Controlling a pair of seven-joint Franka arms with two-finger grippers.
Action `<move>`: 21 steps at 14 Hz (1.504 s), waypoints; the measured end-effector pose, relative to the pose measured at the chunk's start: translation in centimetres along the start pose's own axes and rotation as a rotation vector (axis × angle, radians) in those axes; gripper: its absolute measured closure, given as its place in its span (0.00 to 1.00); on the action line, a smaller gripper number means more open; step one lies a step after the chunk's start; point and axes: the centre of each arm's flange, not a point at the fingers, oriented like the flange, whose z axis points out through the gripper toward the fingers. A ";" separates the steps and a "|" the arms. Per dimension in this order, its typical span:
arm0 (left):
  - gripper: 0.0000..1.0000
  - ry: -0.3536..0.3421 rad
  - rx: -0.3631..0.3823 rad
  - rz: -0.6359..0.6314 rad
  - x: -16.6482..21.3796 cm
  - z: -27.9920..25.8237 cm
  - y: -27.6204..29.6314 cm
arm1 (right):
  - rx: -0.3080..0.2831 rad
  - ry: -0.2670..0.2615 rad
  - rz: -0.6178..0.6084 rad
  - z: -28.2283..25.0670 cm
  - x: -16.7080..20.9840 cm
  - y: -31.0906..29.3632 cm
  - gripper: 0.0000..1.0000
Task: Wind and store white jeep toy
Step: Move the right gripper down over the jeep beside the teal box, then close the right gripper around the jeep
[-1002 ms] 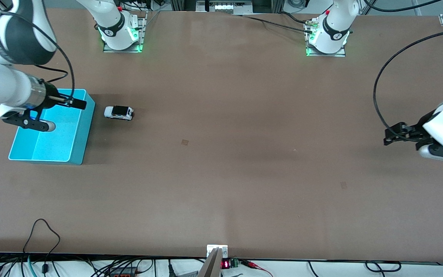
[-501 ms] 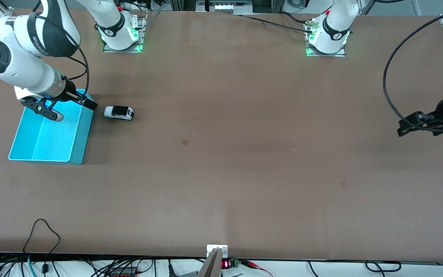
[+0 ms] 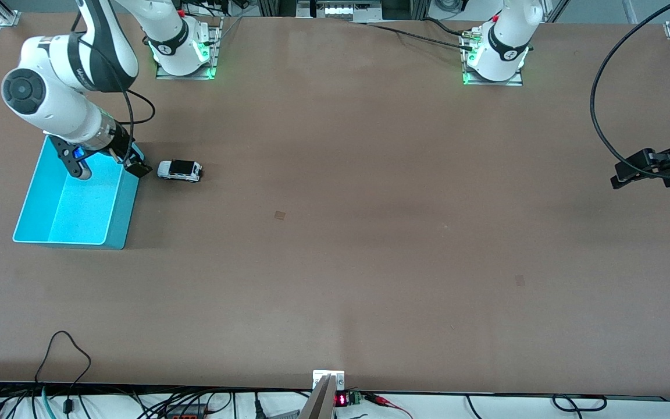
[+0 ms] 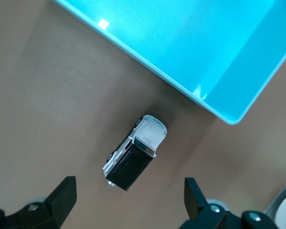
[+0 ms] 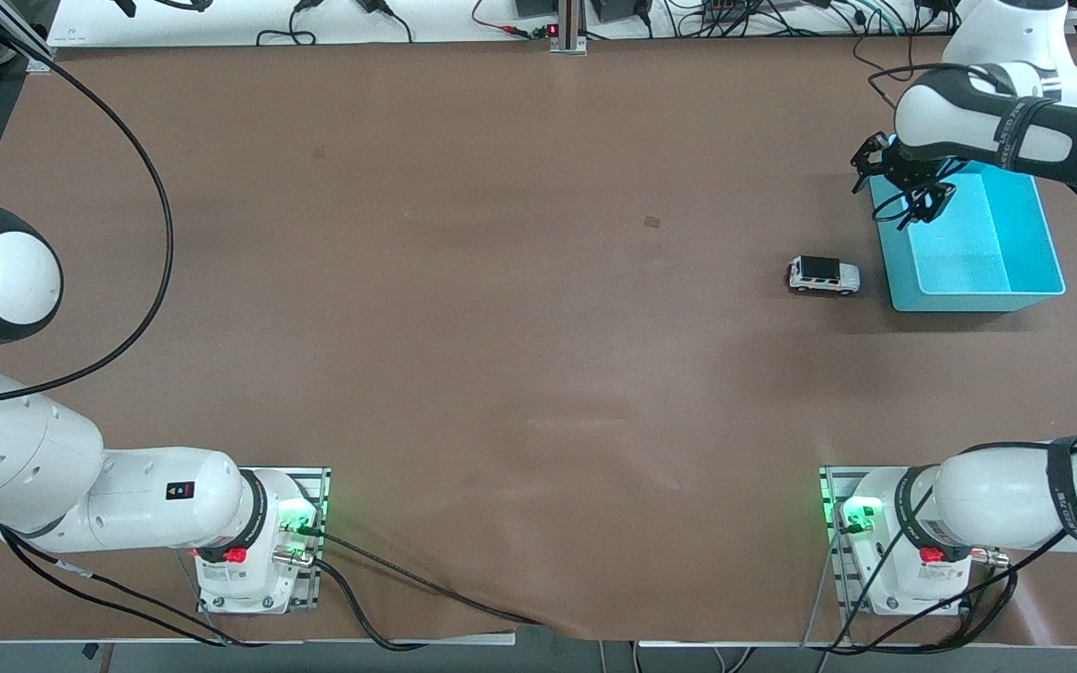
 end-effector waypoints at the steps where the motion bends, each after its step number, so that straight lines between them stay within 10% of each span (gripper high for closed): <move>1: 0.00 0.000 -0.001 0.003 0.0 0.0 0.2 | -0.007 -0.003 0.065 0.7 -0.1 0.0 0.00; 10: 0.00 -0.008 0.000 0.004 -0.1 0.0 0.2 | -0.059 -0.021 0.399 7.7 -2.9 -2.1 0.00; 21: 0.00 0.001 -0.002 0.002 -0.7 -1.4 0.1 | -0.062 -0.053 0.458 12.9 -2.5 -3.1 0.00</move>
